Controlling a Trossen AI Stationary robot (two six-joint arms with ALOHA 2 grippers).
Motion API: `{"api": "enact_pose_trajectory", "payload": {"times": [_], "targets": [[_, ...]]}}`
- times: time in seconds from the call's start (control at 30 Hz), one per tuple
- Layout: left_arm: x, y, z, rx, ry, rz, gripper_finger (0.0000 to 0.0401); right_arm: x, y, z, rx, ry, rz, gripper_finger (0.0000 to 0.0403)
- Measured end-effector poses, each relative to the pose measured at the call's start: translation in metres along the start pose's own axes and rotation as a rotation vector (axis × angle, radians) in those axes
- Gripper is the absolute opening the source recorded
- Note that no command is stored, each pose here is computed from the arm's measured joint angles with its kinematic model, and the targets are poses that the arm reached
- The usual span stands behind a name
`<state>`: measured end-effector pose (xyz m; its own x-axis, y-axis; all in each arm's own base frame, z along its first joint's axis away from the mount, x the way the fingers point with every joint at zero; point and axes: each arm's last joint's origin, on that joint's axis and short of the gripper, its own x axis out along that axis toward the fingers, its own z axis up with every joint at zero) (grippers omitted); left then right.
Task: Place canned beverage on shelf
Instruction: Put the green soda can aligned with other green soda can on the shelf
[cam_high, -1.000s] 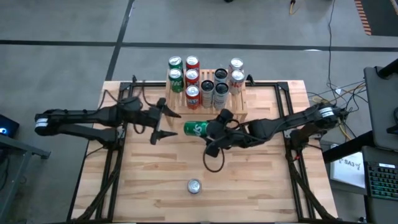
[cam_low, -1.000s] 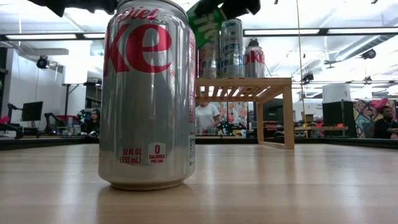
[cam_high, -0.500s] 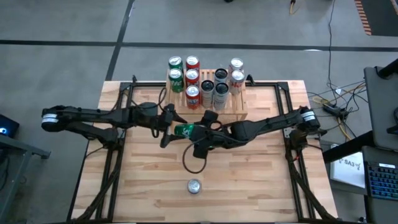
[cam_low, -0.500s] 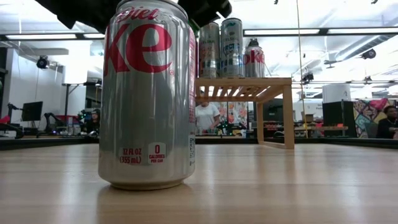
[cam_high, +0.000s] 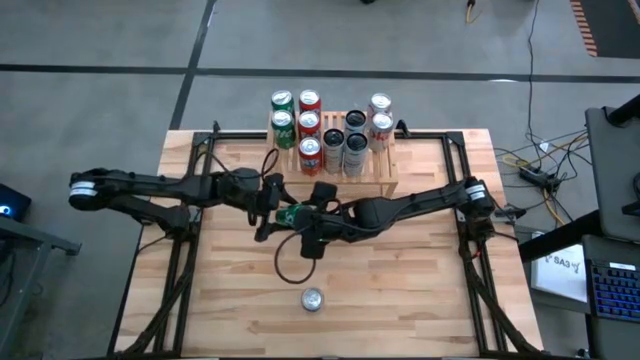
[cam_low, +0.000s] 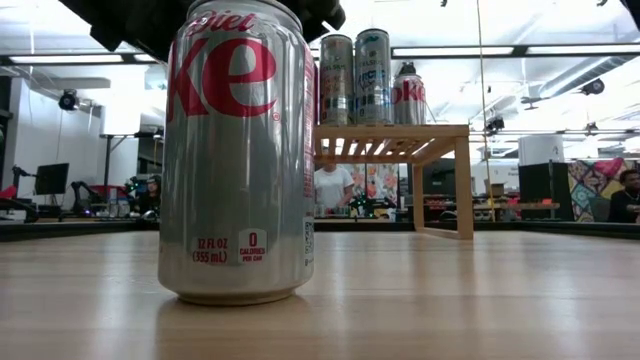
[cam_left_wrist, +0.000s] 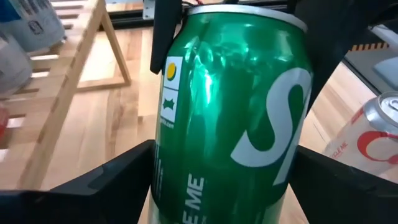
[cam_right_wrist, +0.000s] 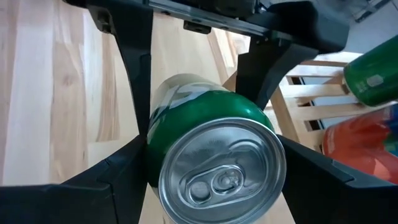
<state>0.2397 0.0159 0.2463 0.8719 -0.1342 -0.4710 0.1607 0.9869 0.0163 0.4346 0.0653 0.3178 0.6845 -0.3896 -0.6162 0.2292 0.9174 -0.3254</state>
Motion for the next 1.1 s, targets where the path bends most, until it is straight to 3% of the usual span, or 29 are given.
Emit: {"api": "enact_pose_trajectory", "payload": {"times": [0.2,0.4,0.53,0.83,1.1], "targets": [[-0.001,-0.001,0.001,0.023,-0.005,-0.005,0.0286,0.002,0.001,0.004,-0.032,0.0,-0.003,0.0278],[-0.009,-0.001,0.006,0.021,-0.041,0.05,0.0286,-0.002,-0.001,0.007,-0.013,-0.006,-0.021,0.0324],[-0.018,-0.001,0.01,0.005,-0.08,0.087,0.0286,-0.007,-0.005,0.011,0.01,-0.027,-0.028,0.0328],[-0.041,-0.004,0.019,-0.022,-0.166,0.141,0.0286,-0.036,-0.02,0.017,0.021,-0.07,-0.021,0.0327],[-0.071,-0.006,0.029,-0.017,-0.291,0.259,0.0286,-0.069,-0.037,0.024,0.026,-0.136,-0.016,0.0328]]}}
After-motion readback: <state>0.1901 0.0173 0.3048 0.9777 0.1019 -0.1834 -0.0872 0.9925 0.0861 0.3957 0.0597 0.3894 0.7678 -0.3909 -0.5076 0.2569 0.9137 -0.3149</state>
